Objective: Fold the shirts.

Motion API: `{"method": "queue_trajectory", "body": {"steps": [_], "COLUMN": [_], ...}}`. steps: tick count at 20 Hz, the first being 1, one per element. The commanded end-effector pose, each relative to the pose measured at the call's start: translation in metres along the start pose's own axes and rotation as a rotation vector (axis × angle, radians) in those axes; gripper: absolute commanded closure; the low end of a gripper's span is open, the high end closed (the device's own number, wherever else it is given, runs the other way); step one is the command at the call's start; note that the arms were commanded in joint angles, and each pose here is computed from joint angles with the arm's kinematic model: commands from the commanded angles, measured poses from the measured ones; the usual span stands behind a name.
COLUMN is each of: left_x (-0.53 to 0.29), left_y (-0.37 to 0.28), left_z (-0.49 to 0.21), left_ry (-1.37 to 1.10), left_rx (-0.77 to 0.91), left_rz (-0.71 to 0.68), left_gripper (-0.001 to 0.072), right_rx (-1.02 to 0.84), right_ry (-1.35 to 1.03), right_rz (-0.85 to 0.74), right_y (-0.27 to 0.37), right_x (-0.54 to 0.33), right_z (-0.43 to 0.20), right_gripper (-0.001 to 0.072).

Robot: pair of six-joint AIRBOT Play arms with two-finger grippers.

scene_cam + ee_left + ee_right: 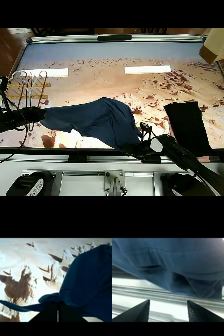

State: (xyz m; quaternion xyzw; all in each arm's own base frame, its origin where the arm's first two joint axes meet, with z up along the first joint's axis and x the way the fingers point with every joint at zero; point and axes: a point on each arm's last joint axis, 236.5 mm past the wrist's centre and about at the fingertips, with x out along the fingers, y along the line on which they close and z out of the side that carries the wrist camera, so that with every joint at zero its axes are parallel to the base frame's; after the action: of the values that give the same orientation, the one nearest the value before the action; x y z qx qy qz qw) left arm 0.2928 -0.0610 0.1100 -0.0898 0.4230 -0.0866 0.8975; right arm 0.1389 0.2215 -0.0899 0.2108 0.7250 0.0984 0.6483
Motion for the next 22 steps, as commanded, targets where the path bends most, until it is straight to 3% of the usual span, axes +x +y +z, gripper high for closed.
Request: {"method": "queue_trajectory", "body": {"steps": [1,10,11,12,13,15,18,22], "left_x": [0.000,0.000,0.000,0.000,0.000,0.000,-0.004,-0.059], "left_y": [0.000,0.000,0.000,0.000,0.000,0.000,-0.001,-0.021], "left_z": [0.000,0.000,0.000,0.000,0.000,0.000,0.005,0.067], "left_ry": [0.001,0.001,0.001,0.001,0.001,0.001,-0.014,-0.203], "left_rx": [0.001,0.001,0.001,0.001,0.001,0.001,0.029,0.094], "left_rz": [0.000,0.000,0.000,0.000,0.000,0.000,-0.001,-0.019], "left_gripper": [0.0676,0.0676,0.0676,0.0676,0.0676,0.0676,0.0676,0.0677], "right_rx": [0.012,0.132,0.122,0.114,0.096,0.040,-0.120,-0.517], "right_ry": [-0.027,-0.054,-0.035,-0.024,-0.022,-0.028,-0.102,-0.350], "right_rz": [-0.004,-0.028,-0.024,-0.018,-0.015,-0.009,0.012,-0.013], "right_y": [0.001,-0.006,-0.005,-0.003,-0.002,0.003,0.023,0.065], "right_x": [0.007,0.018,0.021,0.022,0.022,0.014,-0.019,-0.134], "right_z": [0.007,0.019,0.016,0.014,0.014,0.014,0.026,0.049], "right_gripper": [0.0215,0.0231,0.0401,0.0480,0.0484,0.0646,0.0647,0.0647]}}
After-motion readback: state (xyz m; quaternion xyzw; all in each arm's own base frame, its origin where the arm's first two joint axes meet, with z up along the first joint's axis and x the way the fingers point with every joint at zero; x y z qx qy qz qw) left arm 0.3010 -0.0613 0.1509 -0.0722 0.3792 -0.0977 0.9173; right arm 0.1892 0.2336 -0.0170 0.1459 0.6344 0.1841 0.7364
